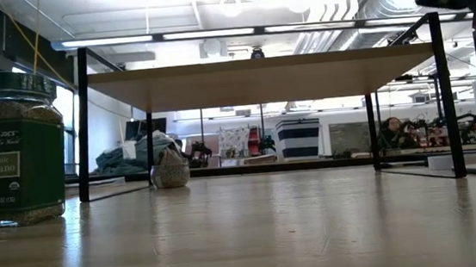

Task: Shelf spices
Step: Put the orange seasoning bag on the shelf

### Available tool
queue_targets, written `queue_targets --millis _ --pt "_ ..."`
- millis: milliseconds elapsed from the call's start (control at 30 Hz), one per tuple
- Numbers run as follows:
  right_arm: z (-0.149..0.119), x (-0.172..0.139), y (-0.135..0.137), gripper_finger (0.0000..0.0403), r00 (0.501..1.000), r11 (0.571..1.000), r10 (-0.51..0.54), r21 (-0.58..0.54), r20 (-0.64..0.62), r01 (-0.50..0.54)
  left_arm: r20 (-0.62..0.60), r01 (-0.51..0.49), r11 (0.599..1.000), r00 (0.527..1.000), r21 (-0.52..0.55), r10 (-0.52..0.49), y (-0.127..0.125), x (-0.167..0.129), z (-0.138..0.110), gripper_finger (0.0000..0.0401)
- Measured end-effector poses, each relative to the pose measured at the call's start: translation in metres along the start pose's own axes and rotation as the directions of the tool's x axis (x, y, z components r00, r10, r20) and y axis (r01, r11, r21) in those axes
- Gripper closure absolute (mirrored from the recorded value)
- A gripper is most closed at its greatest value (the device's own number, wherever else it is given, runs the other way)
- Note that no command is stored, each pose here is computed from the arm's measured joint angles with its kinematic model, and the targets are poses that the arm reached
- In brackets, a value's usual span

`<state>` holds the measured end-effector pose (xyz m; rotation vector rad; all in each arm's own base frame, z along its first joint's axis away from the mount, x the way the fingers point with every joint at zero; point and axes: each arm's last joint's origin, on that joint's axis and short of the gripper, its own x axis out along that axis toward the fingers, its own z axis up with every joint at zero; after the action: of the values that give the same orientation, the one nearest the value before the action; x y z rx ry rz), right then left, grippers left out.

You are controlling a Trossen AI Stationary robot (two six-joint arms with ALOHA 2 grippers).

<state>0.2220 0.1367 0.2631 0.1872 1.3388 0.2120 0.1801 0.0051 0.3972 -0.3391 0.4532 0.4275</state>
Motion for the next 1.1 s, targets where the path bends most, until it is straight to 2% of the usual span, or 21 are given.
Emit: queue_targets --millis 100,400,533,600,967,1100 --pt "0.004 0.01 0.0 0.0107 0.999 0.999 -0.028 0.033 -0.017 0.028 0.049 -0.04 0.999 0.998 0.015 0.039 0.005 -0.009 0.002 0.0196" --pt "0.005 0.022 0.004 0.0107 0.994 0.989 -0.104 0.1 -0.02 0.105 0.081 -0.058 0.998 0.995 0.024 0.056 0.01 -0.02 0.002 0.0196" --pt "-0.001 0.023 0.011 0.0107 0.996 0.987 -0.078 0.134 -0.049 0.084 0.072 -0.057 0.998 0.996 0.028 0.055 0.01 -0.02 0.001 0.0196" --pt "-0.005 0.024 0.018 0.0109 0.997 0.987 -0.027 0.156 -0.075 0.038 0.067 -0.057 0.998 0.996 0.032 0.055 0.01 -0.02 0.001 0.0196" --pt "-0.008 0.024 0.021 0.0147 0.995 0.989 -0.1 0.11 -0.025 0.102 0.088 -0.091 0.992 0.993 0.085 0.084 0.011 -0.02 0.002 0.0196" --pt "-0.007 0.03 0.021 0.0154 0.991 0.99 -0.131 0.039 -0.025 0.132 0.088 -0.092 0.992 0.993 0.081 0.084 0.011 -0.019 0.002 0.0196"
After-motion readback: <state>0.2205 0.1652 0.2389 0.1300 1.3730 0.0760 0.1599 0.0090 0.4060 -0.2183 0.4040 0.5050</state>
